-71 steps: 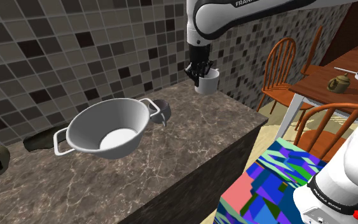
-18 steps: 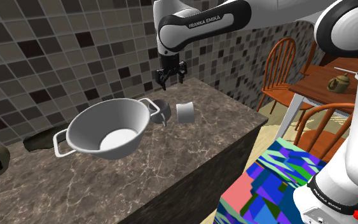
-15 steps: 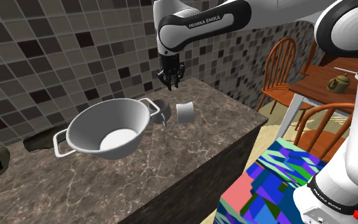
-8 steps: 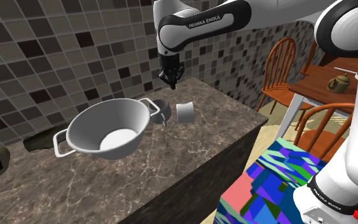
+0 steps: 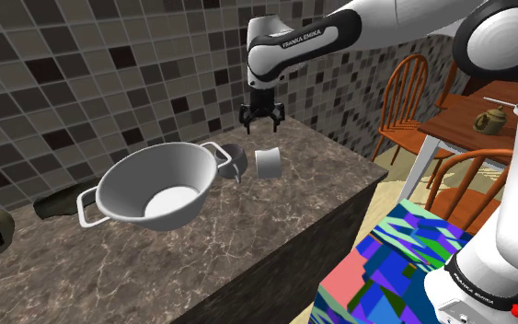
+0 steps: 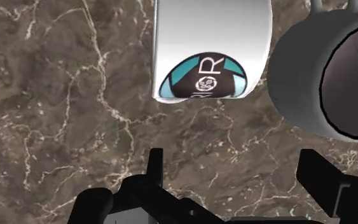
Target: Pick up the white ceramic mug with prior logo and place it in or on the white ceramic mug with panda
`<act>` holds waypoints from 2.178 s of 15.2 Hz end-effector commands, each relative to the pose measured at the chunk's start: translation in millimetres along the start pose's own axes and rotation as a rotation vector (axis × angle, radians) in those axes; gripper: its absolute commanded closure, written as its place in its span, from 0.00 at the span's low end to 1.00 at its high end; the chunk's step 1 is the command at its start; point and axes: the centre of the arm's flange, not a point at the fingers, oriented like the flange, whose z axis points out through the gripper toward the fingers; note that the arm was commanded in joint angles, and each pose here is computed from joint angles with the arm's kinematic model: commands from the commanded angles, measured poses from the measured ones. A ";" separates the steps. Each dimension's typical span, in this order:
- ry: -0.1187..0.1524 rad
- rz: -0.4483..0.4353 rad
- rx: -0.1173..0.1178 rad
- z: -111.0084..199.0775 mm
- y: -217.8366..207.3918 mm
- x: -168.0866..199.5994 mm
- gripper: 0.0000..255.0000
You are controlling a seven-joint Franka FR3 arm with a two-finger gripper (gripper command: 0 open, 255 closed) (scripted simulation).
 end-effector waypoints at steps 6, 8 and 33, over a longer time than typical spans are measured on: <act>-0.118 0.647 0.137 72.4 81.8 4.9 0.00; -0.122 0.667 0.141 80.0 83.3 3.8 0.00; -0.121 0.667 0.141 108.9 77.2 1.3 1.00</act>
